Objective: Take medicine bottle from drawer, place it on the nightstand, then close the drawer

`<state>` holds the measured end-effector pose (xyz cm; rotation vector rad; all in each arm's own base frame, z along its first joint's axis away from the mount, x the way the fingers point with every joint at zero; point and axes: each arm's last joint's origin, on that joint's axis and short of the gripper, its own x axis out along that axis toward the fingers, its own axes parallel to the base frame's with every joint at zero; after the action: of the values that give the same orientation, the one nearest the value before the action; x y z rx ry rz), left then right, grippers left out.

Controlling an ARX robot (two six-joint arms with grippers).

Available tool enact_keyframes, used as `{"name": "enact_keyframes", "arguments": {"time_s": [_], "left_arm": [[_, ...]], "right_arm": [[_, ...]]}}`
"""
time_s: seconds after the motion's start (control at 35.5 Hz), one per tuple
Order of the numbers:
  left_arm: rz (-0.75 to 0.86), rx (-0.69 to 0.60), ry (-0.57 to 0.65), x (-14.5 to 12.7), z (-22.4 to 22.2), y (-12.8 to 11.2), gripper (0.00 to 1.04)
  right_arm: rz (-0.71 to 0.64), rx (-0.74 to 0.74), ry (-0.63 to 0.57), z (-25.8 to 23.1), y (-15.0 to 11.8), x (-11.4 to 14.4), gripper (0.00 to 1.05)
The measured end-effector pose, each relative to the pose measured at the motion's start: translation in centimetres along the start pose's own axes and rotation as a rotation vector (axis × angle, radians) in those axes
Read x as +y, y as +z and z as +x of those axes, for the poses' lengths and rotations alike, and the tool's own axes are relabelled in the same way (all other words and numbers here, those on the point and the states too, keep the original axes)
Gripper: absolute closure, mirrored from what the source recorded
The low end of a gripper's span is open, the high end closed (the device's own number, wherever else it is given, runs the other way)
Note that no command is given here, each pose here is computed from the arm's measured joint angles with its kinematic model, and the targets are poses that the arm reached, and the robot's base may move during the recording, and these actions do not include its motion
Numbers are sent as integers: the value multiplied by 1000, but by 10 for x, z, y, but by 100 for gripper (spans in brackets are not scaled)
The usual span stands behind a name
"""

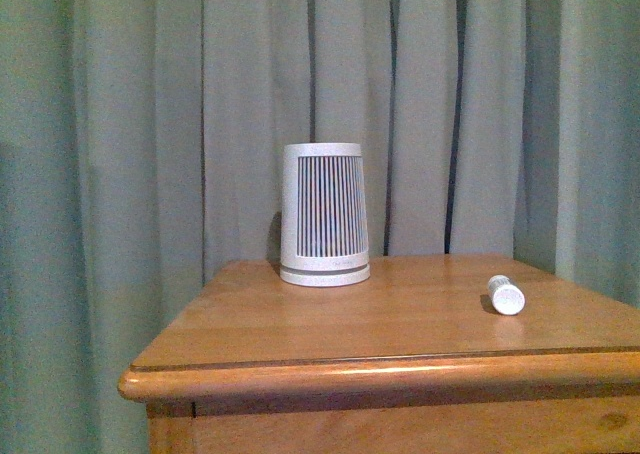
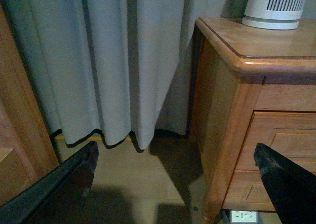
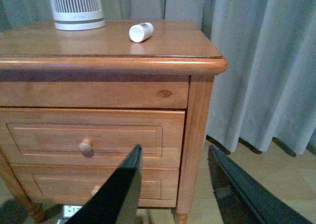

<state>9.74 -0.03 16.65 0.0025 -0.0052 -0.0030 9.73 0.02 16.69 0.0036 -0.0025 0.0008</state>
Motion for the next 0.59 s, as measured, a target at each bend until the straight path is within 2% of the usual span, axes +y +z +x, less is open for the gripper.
{"name": "enact_keyframes", "arguments": {"time_s": [0.28, 0.59], "left_arm": [[0, 0, 0, 0, 0, 0, 7], [0, 0, 0, 0, 0, 0, 7]], "right_arm": [[0, 0, 0, 0, 0, 0, 5], [0, 0, 0, 0, 0, 0, 7]]}}
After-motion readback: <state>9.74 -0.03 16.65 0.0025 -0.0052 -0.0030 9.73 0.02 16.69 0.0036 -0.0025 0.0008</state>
